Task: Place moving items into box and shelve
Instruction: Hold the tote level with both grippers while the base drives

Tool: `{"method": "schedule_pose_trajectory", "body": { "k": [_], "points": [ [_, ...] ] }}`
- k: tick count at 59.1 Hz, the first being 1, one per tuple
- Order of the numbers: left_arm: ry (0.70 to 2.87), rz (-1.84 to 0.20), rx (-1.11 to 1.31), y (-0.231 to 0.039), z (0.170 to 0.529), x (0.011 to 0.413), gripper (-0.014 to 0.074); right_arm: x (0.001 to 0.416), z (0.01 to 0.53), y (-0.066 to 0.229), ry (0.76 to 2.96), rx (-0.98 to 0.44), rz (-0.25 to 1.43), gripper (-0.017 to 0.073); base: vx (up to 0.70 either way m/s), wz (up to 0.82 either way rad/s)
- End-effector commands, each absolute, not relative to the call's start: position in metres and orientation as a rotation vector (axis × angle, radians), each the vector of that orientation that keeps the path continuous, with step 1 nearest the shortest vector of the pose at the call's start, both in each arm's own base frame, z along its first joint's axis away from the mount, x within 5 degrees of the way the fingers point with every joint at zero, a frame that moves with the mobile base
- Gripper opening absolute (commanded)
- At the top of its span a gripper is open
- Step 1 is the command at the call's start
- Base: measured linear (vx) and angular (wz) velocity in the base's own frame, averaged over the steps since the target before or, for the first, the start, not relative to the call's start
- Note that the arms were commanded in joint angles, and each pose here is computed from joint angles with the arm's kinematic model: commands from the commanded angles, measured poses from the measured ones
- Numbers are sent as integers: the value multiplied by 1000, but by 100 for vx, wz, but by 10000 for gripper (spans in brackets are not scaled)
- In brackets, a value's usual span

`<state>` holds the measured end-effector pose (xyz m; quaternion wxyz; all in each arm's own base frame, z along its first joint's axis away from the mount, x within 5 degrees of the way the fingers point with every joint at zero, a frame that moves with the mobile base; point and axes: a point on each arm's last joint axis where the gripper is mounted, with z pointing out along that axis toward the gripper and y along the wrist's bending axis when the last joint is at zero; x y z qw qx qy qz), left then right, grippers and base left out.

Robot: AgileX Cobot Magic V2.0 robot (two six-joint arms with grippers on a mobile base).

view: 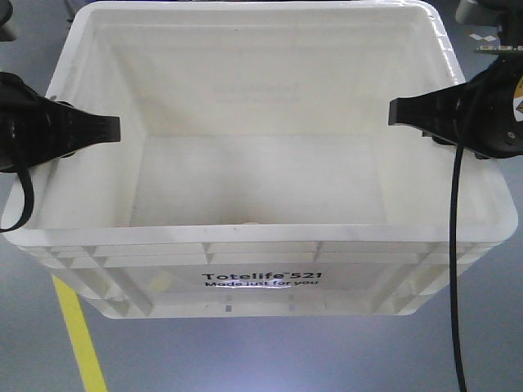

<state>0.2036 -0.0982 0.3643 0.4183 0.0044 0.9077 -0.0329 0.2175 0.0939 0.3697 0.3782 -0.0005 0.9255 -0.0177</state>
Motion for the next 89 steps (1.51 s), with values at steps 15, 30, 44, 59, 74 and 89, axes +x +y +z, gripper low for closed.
{"method": "schedule_pose_trajectory", "body": {
  "k": [15, 30, 44, 59, 74, 89],
  "points": [
    [2077, -156, 62, -99, 396, 203, 108, 217, 395, 89, 2215, -31, -34, -11, -12, 46],
    [2077, -156, 62, -99, 396, 203, 108, 217, 395, 89, 2215, -31, -34, -11, -10, 40],
    [2077, -156, 62, -99, 396, 203, 108, 217, 395, 89, 2215, -31, -34, -11, -10, 38],
    [2078, -156, 62, -99, 396, 203, 108, 217, 395, 89, 2215, -31, -34, -11, -8, 38],
    [2078, -156, 62, -99, 396, 203, 108, 217, 395, 89, 2215, -31, -34, -11, -4, 32],
    [2078, -156, 62, -99, 396, 203, 108, 217, 395, 89, 2215, -31, -34, -11, 1, 24]
  ]
}}
